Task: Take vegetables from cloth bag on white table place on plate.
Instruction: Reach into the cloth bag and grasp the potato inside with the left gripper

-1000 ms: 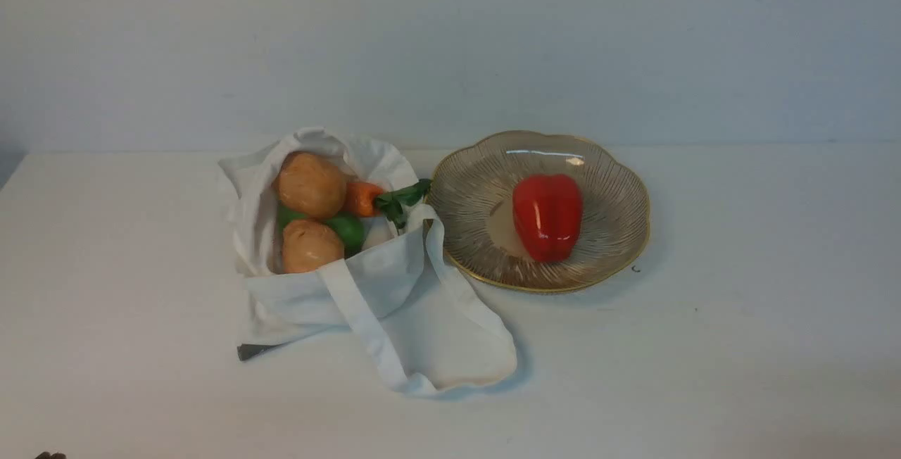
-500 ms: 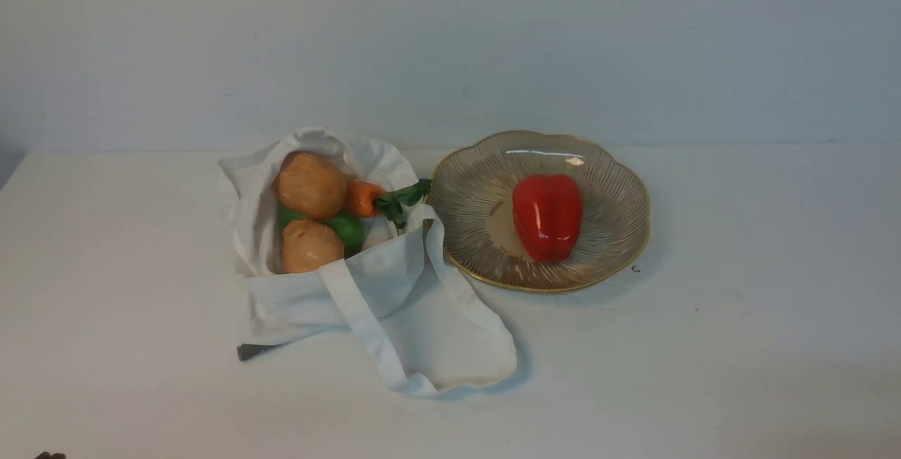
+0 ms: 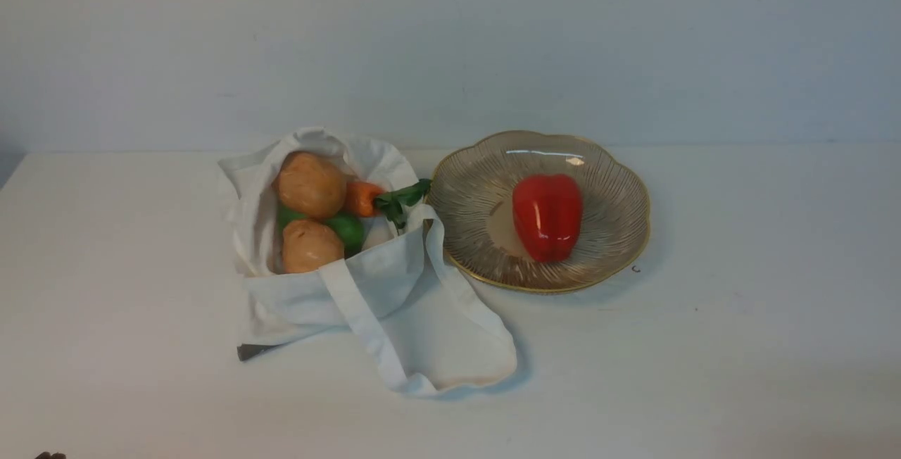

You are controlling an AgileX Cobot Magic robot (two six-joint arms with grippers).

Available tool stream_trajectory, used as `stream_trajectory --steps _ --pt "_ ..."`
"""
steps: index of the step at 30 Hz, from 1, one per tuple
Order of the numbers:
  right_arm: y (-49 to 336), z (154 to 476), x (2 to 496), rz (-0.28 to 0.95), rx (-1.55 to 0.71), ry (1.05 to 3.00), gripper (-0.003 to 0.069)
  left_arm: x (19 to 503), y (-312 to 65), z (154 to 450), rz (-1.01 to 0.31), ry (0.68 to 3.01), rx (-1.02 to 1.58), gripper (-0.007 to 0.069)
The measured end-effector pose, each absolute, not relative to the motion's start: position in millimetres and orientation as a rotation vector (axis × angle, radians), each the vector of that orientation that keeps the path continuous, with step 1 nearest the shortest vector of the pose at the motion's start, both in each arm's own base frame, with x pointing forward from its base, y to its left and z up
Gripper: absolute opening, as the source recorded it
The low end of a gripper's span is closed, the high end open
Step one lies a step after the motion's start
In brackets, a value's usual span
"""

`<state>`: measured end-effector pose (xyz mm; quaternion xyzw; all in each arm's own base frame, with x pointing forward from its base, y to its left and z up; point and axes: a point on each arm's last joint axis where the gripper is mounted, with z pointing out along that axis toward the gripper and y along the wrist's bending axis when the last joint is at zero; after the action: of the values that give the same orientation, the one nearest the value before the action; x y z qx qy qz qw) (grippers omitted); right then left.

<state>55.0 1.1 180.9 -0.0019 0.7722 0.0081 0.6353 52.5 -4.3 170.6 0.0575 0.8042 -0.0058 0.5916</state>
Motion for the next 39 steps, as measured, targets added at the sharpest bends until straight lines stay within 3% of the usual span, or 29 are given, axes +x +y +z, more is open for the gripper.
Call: stream_trajectory --steps 16,18,19,20,21,22,26,31,39 --pt "1.1 180.9 55.0 0.019 -0.004 1.765 -0.0015 52.5 -4.3 170.6 -0.016 1.871 0.13 -0.0004" --pt "1.1 180.9 55.0 0.019 -0.004 1.765 -0.0015 52.3 -5.8 170.6 -0.082 1.874 0.073 -0.0004" --pt "1.1 180.9 55.0 0.018 -0.005 1.765 -0.0015 52.1 -8.7 170.9 -0.208 1.877 -0.035 -0.0004" --pt "1.1 180.9 55.0 0.018 -0.005 1.765 -0.0015 52.0 -9.2 170.9 -0.237 1.877 -0.063 -0.0004" --pt "1.1 180.9 55.0 0.018 -0.005 1.765 -0.0015 51.8 -11.4 171.3 -0.331 1.874 -0.144 -0.0004" --pt "1.1 180.9 55.0 0.018 -0.005 1.765 -0.0015 51.4 -16.0 172.6 -0.534 1.858 -0.317 -0.0004" --pt "1.1 180.9 55.0 0.018 -0.005 1.765 -0.0015 51.8 -20.5 178.4 -0.79 1.777 -0.532 -0.0004" --pt "1.1 180.9 55.0 0.018 -0.005 1.765 -0.0015 52.5 -21.1 182.7 -0.879 1.717 -0.604 -0.0004" --pt "1.1 180.9 55.0 0.017 -0.006 1.765 -0.0015 54.8 -15.2 194.9 -0.902 1.567 -0.649 -0.0004"
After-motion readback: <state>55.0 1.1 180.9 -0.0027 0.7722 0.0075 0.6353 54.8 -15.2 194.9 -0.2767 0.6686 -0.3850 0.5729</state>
